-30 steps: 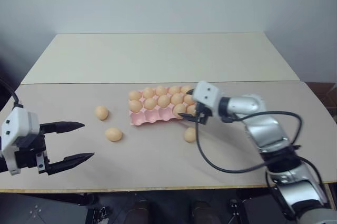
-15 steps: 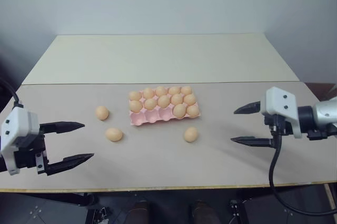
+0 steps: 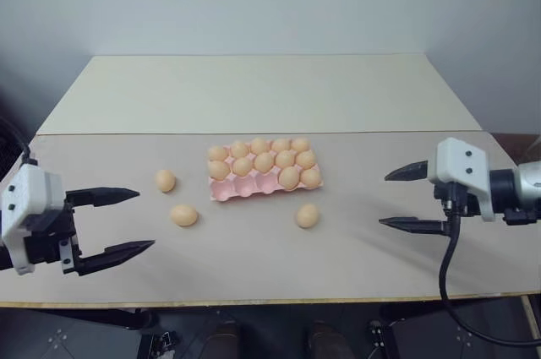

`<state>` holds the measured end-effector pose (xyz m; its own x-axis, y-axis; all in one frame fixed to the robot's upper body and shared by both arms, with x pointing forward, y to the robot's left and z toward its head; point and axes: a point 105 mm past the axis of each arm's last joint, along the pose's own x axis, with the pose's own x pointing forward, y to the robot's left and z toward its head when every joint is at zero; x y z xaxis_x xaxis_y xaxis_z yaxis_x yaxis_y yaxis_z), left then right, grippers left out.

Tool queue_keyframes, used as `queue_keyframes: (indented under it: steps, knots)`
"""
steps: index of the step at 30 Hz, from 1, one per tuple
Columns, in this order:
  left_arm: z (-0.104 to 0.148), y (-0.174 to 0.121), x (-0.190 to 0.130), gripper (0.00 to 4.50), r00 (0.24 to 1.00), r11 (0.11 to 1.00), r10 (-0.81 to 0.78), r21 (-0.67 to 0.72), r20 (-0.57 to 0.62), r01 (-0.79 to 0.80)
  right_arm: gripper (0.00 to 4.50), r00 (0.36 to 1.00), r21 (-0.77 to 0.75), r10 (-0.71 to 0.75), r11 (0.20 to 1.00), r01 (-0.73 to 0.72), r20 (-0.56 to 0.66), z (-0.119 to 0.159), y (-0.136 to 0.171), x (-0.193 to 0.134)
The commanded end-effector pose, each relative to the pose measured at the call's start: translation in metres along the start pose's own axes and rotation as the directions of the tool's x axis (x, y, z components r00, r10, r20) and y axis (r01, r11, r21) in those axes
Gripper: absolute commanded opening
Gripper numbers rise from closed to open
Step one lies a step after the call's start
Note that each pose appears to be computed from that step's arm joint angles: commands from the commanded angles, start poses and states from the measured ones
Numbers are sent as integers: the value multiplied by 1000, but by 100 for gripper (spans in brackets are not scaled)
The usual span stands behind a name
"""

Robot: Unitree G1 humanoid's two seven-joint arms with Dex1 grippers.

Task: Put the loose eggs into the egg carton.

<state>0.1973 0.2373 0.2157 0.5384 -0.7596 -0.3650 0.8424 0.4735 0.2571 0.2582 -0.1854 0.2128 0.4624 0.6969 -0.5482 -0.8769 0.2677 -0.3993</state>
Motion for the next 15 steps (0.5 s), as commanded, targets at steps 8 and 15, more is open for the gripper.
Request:
queue_keyframes:
  steps: [8, 15]
  knots:
    - [2, 2, 9, 450, 999, 999, -36, 17, 10, 36, 447, 998, -17, 35, 999, -34, 43, 8, 12, 71]
    - [1, -1, 11, 450, 999, 999, -41, 15, 10, 41, 447, 998, -85, 54, 995, -52, 18, 6, 16, 101]
